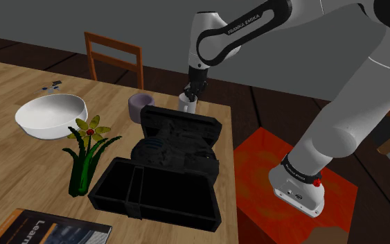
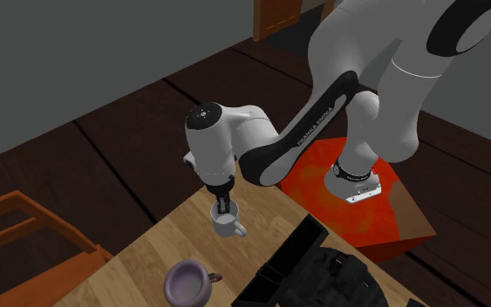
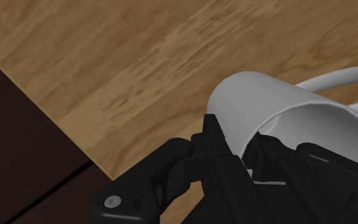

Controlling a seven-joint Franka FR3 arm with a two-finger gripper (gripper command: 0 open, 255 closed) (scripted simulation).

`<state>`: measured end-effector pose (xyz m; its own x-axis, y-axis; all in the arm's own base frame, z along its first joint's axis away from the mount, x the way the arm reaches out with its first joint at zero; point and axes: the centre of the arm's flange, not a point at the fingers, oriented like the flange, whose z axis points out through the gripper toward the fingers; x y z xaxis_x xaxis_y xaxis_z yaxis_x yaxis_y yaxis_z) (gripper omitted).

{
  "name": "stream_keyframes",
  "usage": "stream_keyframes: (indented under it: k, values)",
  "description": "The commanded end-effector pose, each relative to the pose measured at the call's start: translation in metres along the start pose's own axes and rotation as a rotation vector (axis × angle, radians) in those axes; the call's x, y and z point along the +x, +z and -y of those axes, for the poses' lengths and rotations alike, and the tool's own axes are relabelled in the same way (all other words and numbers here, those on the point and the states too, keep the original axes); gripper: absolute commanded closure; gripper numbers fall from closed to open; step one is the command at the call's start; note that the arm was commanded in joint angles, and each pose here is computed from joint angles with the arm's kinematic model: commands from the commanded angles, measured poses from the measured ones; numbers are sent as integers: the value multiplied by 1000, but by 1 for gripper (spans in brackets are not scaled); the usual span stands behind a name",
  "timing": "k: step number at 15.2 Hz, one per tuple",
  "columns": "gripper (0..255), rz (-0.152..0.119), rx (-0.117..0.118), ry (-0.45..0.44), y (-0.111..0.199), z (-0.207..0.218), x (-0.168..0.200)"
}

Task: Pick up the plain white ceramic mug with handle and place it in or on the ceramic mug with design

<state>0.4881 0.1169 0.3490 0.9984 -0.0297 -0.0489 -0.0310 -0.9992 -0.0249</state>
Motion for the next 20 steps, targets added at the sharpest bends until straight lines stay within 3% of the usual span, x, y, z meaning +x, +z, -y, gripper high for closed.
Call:
stream_keyframes:
  k: [1,7,20]
  values:
    - [255,0,0,0,0,0,0]
    - [255,0,0,0,0,0,0]
    - [255,0,0,0,-69,2,-3]
